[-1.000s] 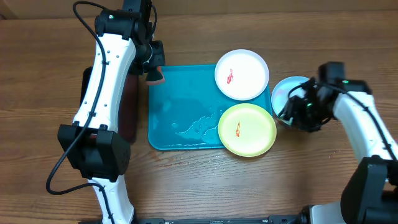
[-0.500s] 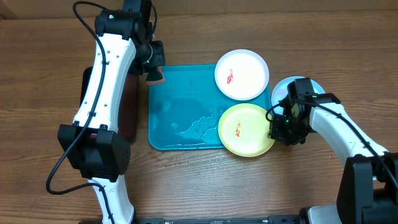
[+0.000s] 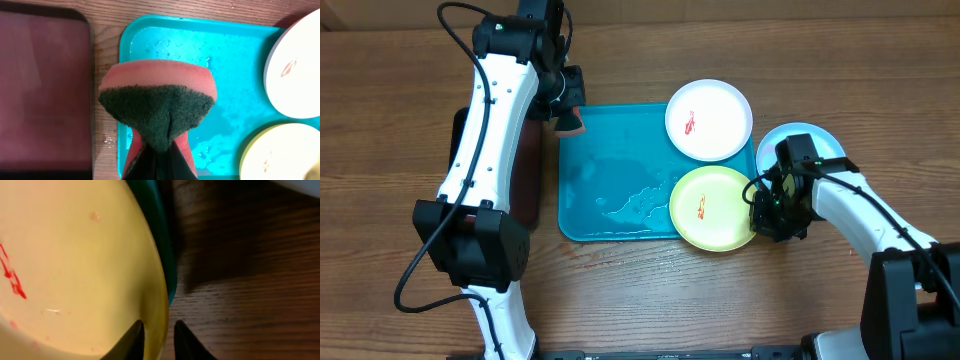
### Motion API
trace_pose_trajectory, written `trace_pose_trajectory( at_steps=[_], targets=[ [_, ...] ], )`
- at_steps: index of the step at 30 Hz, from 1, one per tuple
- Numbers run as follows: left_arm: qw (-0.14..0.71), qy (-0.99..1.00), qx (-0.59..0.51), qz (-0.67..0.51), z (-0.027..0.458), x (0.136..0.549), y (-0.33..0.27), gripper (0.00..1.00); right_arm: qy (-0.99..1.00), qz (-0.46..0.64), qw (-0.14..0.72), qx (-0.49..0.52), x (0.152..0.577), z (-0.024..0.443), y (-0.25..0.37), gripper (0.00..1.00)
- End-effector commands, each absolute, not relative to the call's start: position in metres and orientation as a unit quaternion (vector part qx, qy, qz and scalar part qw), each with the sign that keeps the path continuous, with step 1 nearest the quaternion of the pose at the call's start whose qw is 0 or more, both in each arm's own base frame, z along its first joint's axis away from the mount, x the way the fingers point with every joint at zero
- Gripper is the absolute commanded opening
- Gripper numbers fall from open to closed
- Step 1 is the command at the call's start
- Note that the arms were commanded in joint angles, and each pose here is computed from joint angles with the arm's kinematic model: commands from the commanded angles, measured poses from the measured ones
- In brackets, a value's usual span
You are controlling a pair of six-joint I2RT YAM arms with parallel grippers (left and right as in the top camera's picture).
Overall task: Clean dirty plates on tray and stack at the side
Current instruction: 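Grip the yellow plate with right gripper and drag it to tray center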
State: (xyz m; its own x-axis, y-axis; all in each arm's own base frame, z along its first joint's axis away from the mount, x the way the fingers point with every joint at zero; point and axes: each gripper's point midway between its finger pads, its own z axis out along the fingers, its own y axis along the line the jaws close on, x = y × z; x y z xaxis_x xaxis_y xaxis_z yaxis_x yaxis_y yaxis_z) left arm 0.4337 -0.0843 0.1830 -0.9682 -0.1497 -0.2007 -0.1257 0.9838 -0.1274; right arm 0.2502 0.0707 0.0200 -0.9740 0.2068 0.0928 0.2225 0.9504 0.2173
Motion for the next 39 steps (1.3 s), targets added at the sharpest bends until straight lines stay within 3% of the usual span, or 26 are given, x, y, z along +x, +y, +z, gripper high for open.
trace_pose_trajectory(
  at_steps=[1, 4, 16, 25, 31, 39],
  targets=[
    [0.105, 0.990, -0.065, -0.062, 0.185, 0.432, -0.087, 0.04, -0.988, -0.109, 0.036, -0.107, 0.246, 0.017, 0.070, 0.10],
    [0.105, 0.990, -0.065, -0.062, 0.185, 0.432, -0.087, 0.04, -0.988, -0.109, 0.036, -0.107, 0.246, 0.017, 0.070, 0.04],
    [0.106, 0.990, -0.065, -0.063, 0.185, 0.432, -0.087, 0.04, -0.981, -0.153, 0.057, -0.104, 0.245, 0.035, 0.088, 0.04],
    [0.106, 0.990, -0.065, -0.062, 0.185, 0.432, -0.087, 0.04, -0.975, -0.201, -0.059, -0.075, 0.304, 0.073, 0.168, 0.04],
    [0.105, 0.990, -0.065, -0.062, 0.185, 0.432, -0.087, 0.04, -0.962, -0.176, -0.169, -0.119, 0.335, 0.081, 0.216, 0.04],
    [0.106, 0.990, -0.065, -0.061, 0.185, 0.432, -0.087, 0.04, -0.974, -0.149, -0.141, -0.091, 0.350, 0.047, 0.257, 0.04]
  ],
)
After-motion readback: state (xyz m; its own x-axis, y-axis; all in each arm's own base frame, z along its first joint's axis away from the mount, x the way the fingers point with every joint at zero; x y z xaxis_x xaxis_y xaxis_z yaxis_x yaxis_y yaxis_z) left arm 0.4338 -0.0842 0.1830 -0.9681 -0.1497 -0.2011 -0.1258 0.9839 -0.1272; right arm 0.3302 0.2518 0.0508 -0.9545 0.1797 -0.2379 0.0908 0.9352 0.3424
